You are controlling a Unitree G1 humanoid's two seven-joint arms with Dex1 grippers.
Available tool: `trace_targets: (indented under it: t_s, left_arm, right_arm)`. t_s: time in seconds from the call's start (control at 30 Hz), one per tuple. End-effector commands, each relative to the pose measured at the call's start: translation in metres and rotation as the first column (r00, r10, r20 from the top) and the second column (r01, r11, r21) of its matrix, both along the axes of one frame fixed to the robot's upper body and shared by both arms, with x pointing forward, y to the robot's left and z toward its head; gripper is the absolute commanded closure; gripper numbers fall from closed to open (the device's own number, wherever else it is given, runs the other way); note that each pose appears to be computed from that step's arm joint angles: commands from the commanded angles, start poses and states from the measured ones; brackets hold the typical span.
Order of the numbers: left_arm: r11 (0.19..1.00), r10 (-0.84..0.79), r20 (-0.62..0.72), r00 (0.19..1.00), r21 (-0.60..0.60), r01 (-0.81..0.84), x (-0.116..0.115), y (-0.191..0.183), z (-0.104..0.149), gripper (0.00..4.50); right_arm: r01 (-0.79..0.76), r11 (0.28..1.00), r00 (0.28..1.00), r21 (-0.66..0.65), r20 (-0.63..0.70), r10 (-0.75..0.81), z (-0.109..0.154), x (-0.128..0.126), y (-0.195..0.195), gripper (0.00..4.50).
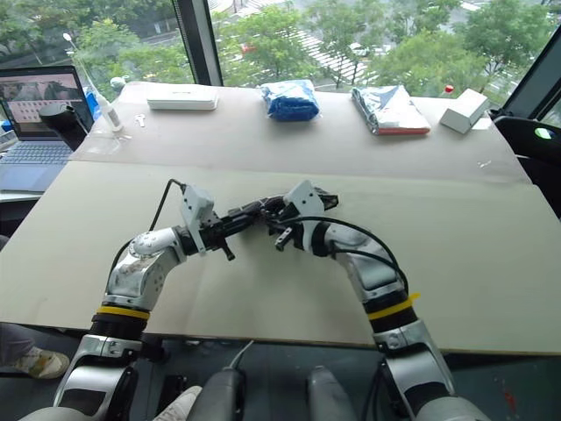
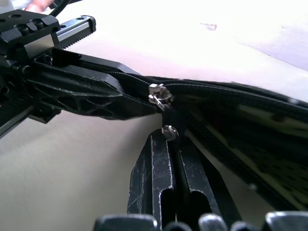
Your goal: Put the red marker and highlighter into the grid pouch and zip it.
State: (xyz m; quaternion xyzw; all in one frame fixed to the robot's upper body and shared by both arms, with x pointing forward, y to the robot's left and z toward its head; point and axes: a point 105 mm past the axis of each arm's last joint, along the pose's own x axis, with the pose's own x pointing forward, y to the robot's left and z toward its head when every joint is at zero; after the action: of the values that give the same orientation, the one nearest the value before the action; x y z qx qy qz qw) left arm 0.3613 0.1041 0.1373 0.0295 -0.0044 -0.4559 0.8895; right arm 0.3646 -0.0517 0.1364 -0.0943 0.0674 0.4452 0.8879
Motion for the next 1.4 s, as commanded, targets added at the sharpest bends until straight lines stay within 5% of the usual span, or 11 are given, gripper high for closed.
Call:
trace_targets:
  t_s: [0.03,0.17,0.33,0.7,0.87,1.13,1.4]
  left_arm:
    - [1.0,0.003,0.047,0.999,-0.009,-0.002,0.0,0.002,0.01,4.5]
    - [1.0,0.001,0.043,0.999,-0.009,-0.001,0.0,0.002,0.009,4.5]
    - [1.0,-0.005,0.042,0.999,-0.012,0.005,0.0,-0.001,0.009,4.5]
    - [0.999,-0.023,0.042,0.999,-0.021,0.024,-0.002,-0.008,0.008,4.5]
    - [0.999,-0.047,0.05,0.998,-0.016,0.048,-0.003,-0.012,0.008,4.5]
    - [0.974,-0.211,0.165,0.963,0.121,0.193,-0.015,-0.037,0.004,4.5]
    - [0.929,-0.319,0.24,0.917,0.27,0.253,-0.011,-0.051,-0.008,4.5]
  right_arm:
    - [0.166,0.982,0.985,-0.092,0.063,-0.161,0.006,0.014,-0.06,4.46]
    - [0.366,0.878,0.93,-0.31,0.159,-0.332,0.001,0.024,-0.142,4.46]
    - [0.403,0.855,0.914,-0.327,0.181,-0.362,0.008,0.027,-0.159,4.46]
    - [0.151,0.976,0.987,-0.156,-0.039,-0.159,0.001,-0.001,-0.106,0.95]
    - [0.204,0.967,0.975,-0.154,-0.058,-0.215,0.014,-0.003,-0.142,0.95]
    - [0.129,0.982,0.988,-0.135,-0.072,-0.139,0.031,-0.055,-0.196,0.95]
    - [0.14,0.987,0.986,-0.074,-0.081,-0.146,0.031,-0.077,-0.2,0.95]
